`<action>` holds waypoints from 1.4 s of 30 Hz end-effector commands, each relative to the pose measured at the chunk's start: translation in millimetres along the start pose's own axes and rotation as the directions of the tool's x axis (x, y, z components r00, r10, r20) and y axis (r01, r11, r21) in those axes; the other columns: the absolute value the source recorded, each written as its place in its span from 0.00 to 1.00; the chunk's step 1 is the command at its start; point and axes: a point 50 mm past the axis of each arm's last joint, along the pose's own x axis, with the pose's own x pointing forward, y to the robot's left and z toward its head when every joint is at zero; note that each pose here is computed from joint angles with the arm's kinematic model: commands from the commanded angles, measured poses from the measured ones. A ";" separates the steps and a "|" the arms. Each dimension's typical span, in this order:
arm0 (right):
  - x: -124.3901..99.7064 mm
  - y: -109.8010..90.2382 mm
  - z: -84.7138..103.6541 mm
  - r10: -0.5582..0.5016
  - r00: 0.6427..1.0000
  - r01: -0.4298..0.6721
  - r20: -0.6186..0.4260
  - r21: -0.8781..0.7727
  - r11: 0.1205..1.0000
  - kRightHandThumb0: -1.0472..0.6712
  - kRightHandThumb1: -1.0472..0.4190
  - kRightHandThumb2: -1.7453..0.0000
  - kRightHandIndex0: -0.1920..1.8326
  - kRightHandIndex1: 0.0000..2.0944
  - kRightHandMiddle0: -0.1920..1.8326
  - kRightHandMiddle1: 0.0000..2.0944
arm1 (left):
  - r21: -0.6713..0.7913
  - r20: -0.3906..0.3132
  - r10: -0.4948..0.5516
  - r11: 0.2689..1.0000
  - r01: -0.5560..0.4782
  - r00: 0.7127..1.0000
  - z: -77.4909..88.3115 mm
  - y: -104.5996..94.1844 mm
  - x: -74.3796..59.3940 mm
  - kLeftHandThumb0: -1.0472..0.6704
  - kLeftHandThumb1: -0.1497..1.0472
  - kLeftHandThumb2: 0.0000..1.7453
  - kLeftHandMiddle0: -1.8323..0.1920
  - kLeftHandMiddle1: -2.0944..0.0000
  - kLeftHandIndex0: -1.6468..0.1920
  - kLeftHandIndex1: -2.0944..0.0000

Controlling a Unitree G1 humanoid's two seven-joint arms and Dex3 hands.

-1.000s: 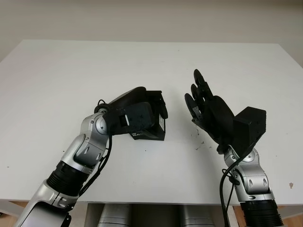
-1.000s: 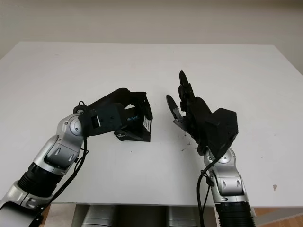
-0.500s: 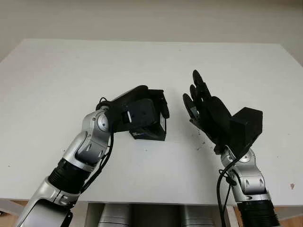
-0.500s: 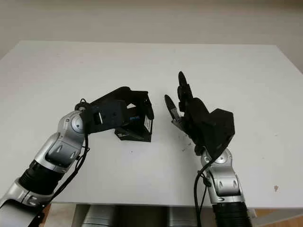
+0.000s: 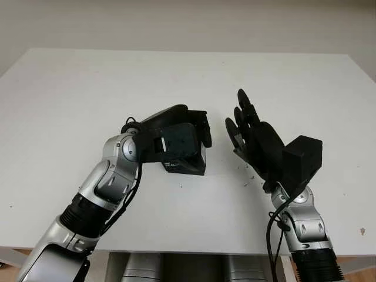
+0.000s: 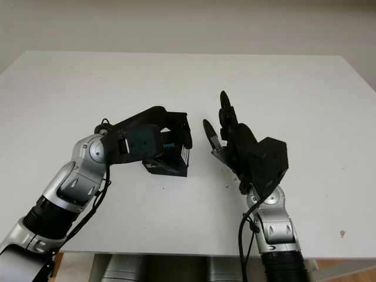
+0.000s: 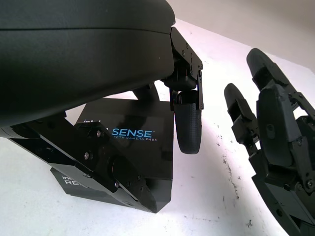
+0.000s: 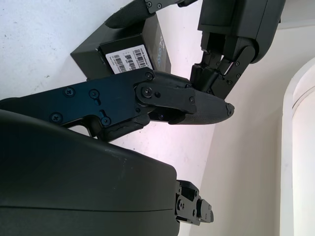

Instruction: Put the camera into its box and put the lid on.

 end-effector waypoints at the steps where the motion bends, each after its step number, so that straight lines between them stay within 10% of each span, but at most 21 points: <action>1: 0.3 0.6 0.8 -0.003 1.000 0.003 0.010 0.006 1.000 0.22 0.00 0.71 0.02 0.03 0.03 0.03 | 0.025 0.033 -0.014 1.000 0.013 0.999 10.1 -1.3 1.7 0.60 0.90 0.03 0.71 0.33 0.70 0.28; 42: 2.8 3.9 -9.7 -0.020 0.999 0.020 0.026 0.024 1.000 0.21 0.00 0.73 0.02 0.03 0.04 0.03 | 0.137 0.012 -0.078 0.988 0.076 0.997 18.7 -14.6 15.7 0.60 0.90 0.03 0.68 0.27 0.67 0.31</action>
